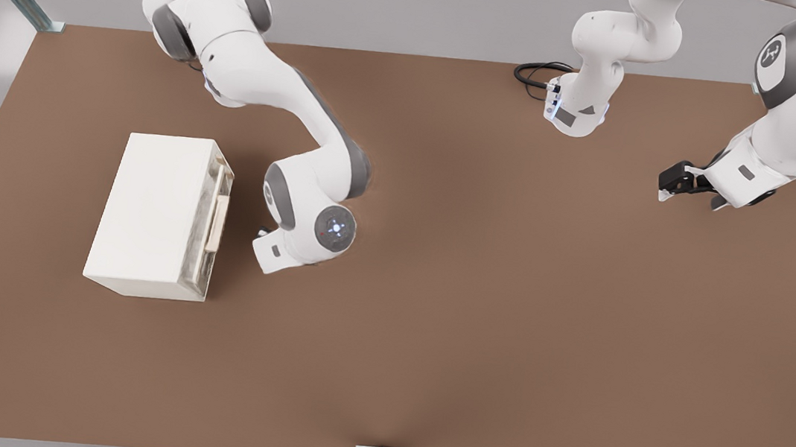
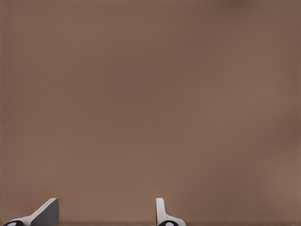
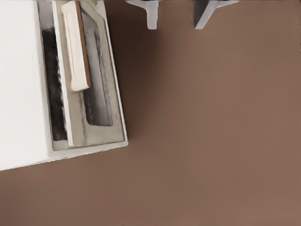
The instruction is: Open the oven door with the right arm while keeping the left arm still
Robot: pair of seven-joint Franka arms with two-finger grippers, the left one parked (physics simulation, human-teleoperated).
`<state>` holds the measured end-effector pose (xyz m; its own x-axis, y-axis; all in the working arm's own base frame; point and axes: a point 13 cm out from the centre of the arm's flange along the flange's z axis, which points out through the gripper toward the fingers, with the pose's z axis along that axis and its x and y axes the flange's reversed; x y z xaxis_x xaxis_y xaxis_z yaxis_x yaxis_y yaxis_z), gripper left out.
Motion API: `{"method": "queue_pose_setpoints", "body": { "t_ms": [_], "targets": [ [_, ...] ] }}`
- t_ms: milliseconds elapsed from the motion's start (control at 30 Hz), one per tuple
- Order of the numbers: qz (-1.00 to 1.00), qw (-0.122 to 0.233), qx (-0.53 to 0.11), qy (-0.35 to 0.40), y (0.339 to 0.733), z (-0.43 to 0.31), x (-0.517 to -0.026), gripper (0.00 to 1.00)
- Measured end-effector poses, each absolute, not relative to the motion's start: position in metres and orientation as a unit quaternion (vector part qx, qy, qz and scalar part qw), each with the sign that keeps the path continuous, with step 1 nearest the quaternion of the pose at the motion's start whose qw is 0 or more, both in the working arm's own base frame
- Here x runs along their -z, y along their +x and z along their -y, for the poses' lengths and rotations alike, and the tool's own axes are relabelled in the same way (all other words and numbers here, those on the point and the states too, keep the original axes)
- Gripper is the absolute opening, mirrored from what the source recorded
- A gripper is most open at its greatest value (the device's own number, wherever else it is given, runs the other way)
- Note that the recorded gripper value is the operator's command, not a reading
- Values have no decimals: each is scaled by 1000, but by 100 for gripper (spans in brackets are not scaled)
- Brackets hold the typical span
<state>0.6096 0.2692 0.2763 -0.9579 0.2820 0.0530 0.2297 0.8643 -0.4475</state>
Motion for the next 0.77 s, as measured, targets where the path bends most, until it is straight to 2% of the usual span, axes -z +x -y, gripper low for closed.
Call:
{"method": "queue_pose_setpoints", "body": {
  "t_ms": [100,200,267,367,600,767],
  "targets": [
    [968,53,-159,-188,650,-174,-338,100],
    [967,46,-103,-229,621,-53,-419,100],
    [973,26,-77,-217,626,-25,-443,100],
    [983,10,-58,-176,636,-19,-455,100],
    [995,9,-41,-88,646,-21,-449,100],
    [998,6,-39,-52,649,-8,-449,100]
  ]
}}
